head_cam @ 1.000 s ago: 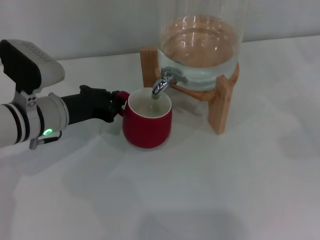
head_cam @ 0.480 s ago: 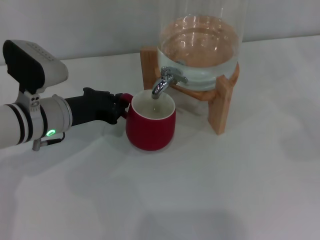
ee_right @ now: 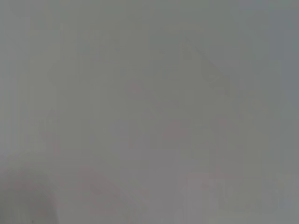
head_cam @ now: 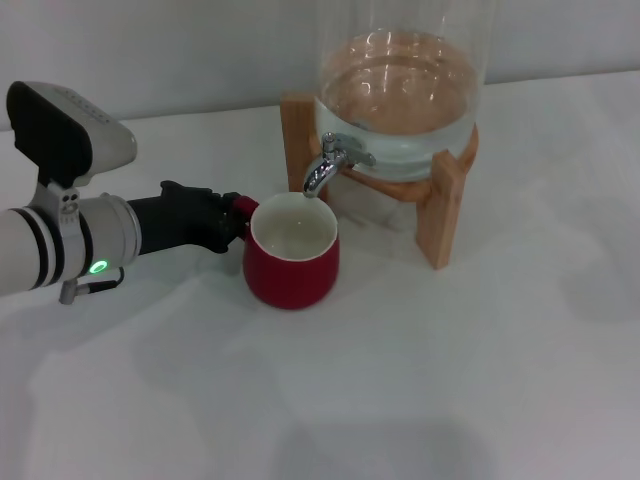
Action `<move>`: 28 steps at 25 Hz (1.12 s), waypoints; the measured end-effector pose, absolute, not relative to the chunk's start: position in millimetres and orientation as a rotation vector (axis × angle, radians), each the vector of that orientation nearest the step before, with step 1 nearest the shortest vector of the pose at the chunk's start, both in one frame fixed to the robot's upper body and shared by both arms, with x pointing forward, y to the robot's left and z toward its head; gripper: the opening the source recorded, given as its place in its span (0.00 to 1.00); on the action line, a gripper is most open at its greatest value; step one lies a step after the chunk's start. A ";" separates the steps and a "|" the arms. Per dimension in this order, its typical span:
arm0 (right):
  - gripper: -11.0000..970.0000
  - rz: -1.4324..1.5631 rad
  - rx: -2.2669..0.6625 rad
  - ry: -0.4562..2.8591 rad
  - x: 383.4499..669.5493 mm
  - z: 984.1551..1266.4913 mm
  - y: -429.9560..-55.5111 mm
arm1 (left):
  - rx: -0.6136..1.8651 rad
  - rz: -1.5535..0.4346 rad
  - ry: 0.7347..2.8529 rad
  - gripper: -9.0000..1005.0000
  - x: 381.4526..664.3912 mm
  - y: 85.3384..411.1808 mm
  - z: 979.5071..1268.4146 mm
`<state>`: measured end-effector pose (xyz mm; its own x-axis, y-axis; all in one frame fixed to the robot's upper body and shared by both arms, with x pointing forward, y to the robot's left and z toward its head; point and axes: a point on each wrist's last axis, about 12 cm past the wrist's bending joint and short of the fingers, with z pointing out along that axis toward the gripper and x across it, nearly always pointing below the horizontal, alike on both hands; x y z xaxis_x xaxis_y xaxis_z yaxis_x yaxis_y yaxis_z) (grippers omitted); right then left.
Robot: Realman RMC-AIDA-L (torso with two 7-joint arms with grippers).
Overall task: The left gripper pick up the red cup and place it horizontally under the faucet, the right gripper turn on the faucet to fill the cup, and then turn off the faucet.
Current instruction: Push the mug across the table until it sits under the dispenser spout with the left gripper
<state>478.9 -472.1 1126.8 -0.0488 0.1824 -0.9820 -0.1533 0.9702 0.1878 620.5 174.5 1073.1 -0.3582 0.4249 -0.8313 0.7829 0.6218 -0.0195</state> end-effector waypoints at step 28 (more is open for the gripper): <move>0.75 0.277 0.023 1.590 474.5 1125.4 -472.1 | 0.928 -0.535 2.041 0.23 617.2 172.1 1067.4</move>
<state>474.5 -472.1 1125.4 -0.0433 0.1863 -0.9815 -0.1571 0.9690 0.1909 617.2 172.1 1067.4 -0.3995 0.4230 -0.8133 0.7677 0.6393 -0.0446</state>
